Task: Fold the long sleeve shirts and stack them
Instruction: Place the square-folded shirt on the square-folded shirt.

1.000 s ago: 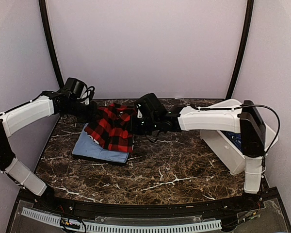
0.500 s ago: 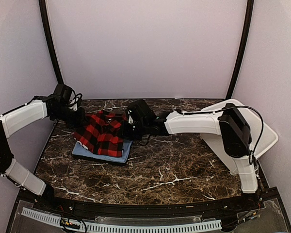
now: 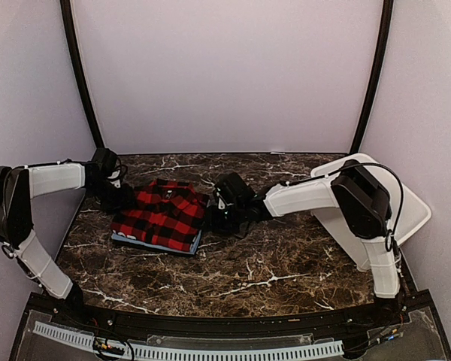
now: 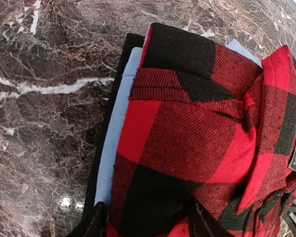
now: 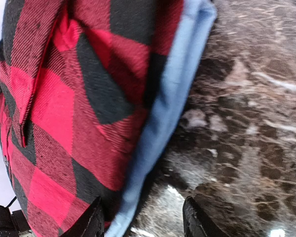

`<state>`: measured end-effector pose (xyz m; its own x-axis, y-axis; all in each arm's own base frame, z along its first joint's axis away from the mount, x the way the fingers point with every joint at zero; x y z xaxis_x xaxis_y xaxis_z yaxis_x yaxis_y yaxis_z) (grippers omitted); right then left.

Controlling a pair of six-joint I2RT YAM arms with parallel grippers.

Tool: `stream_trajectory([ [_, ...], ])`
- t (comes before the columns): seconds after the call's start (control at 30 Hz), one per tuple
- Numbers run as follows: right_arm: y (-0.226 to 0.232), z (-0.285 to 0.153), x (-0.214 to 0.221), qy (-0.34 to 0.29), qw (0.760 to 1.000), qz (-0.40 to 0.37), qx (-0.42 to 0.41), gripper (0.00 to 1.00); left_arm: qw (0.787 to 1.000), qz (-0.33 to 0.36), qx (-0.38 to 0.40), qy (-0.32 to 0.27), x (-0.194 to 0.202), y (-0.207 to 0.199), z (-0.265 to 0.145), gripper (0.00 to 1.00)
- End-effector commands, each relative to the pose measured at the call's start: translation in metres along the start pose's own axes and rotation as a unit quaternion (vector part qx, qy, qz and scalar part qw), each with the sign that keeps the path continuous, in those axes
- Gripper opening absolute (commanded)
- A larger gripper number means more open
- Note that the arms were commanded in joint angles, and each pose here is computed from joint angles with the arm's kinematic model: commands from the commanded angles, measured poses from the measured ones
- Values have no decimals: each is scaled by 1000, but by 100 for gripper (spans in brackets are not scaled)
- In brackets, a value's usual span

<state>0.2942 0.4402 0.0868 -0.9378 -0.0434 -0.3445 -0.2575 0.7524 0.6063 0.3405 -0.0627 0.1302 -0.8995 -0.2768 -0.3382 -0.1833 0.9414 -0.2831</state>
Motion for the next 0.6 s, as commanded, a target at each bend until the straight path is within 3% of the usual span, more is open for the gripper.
stream_trajectory([
  [0.0, 24, -39, -16, -44, 998, -28, -30, 51, 999, 0, -27, -38, -16, 4, -11, 62],
  [0.27, 25, -77, -22, -83, 994, -65, -3, 56, 993, 7, -83, -88, -29, 12, -41, 85],
  [0.4, 27, -101, -26, -111, 990, -87, 14, 65, 991, 10, -73, -116, -36, 7, -63, 95],
  [0.57, 27, -128, -32, -141, 983, -107, 42, 77, 991, 16, -24, -130, -31, -13, -82, 99],
])
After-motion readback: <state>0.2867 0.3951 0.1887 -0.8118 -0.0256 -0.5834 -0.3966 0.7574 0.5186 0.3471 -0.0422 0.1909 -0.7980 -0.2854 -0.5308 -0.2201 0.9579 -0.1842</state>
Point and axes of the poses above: each gripper's point midway between its finger pads, its own z axis out along the fingers, its own y axis along the line the jaws close on, x = y × z, the point moved 6 cm from there along -z, back along the fingers, and after that the axes turned 1 degree about -z, right-handed, at the moved point
